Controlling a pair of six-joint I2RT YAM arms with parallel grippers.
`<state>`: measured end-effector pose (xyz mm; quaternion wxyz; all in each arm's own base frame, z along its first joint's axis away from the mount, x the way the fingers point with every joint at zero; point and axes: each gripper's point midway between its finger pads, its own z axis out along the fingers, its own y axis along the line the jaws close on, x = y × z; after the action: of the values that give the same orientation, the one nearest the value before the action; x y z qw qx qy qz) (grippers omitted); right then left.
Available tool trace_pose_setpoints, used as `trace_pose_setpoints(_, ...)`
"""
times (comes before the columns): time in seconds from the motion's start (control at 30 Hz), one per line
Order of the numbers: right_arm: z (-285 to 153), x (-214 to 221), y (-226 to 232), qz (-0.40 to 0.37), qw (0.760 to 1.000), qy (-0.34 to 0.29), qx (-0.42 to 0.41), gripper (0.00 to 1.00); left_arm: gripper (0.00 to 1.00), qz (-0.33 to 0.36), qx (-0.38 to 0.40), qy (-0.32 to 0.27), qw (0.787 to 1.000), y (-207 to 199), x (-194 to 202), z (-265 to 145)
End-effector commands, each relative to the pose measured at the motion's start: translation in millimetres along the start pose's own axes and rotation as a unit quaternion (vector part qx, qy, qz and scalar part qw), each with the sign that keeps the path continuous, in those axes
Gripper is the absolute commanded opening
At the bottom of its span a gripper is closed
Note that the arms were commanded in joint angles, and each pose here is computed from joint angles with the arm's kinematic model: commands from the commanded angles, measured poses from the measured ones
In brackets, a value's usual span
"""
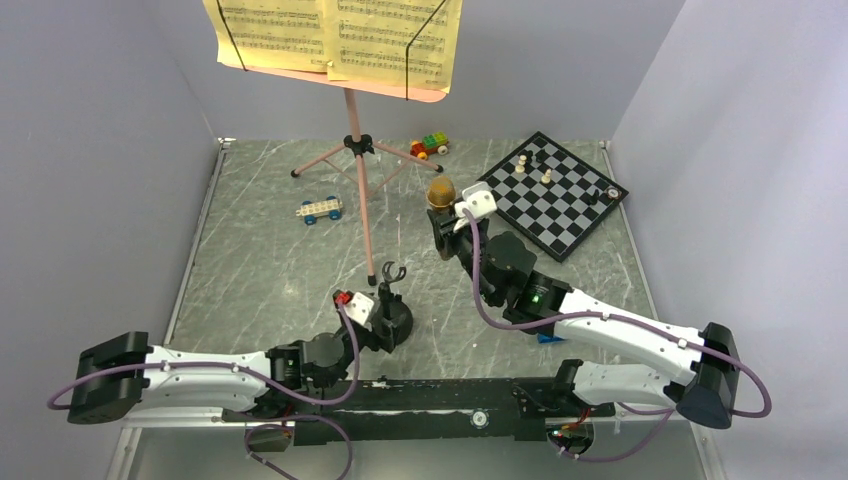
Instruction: Pack up the instrument practice props
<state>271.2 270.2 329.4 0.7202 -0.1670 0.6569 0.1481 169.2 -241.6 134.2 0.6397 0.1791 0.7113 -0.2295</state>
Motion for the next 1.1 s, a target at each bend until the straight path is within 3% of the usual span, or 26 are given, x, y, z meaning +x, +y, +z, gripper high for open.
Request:
trace_pose_setpoints(0.0, -8.5, -15.1, 1.6, 0.035, 0.999, 0.012, -0.016, 0.00, 0.86, -0.010, -0.010, -0.020, 1.000, -0.2, -36.8, -1.9)
trace_pose_setpoints(0.13, -14.1, -25.1, 0.9, 0.081, 0.996, 0.023, -0.031, 0.00, 0.90, -0.026, -0.020, -0.052, 0.998, 9.7, -78.7, -12.4)
trace_pose_setpoints(0.23, -18.6, -37.3, 13.4, 0.125, 0.987, 0.037, -0.098, 0.00, 0.95, -0.046, 0.010, -0.084, 0.995, 8.7, -114.9, -26.0)
trace_pose_setpoints(0.4, -26.1, -45.6, 37.1, 0.201, 0.949, 0.071, -0.232, 0.00, 0.99, -0.058, 0.201, -0.161, 0.965, -37.1, -165.0, -62.9)
trace_pose_setpoints(0.57, -45.5, -66.3, 76.2, 0.230, 0.900, 0.050, -0.366, 0.00, 0.99, -0.075, 0.323, -0.154, 0.931, -68.5, -177.1, -82.3)
trace_pose_setpoints(0.73, -55.7, -70.3, 95.1, 0.246, 0.869, 0.045, -0.427, 0.00, 0.99, -0.097, 0.326, -0.157, 0.927, -59.8, -187.5, -72.6)
trace_pose_setpoints(0.83, -58.8, -68.3, 102.4, 0.254, 0.859, 0.047, -0.442, 0.00, 0.99, -0.090, 0.299, -0.124, 0.942, -52.7, -180.8, -54.3)
trace_pose_setpoints(0.93, -60.4, -66.3, 110.9, 0.258, 0.854, 0.049, -0.449, 0.00, 0.99, -0.093, 0.311, -0.115, 0.939, -58.7, -178.4, -48.3)
trace_pose_setpoints(1.07, -67.1, -62.7, 130.9, 0.245, 0.852, 0.049, -0.460, 0.00, 0.89, -0.097, 0.308, -0.113, 0.940, -59.6, -179.4, -39.2)
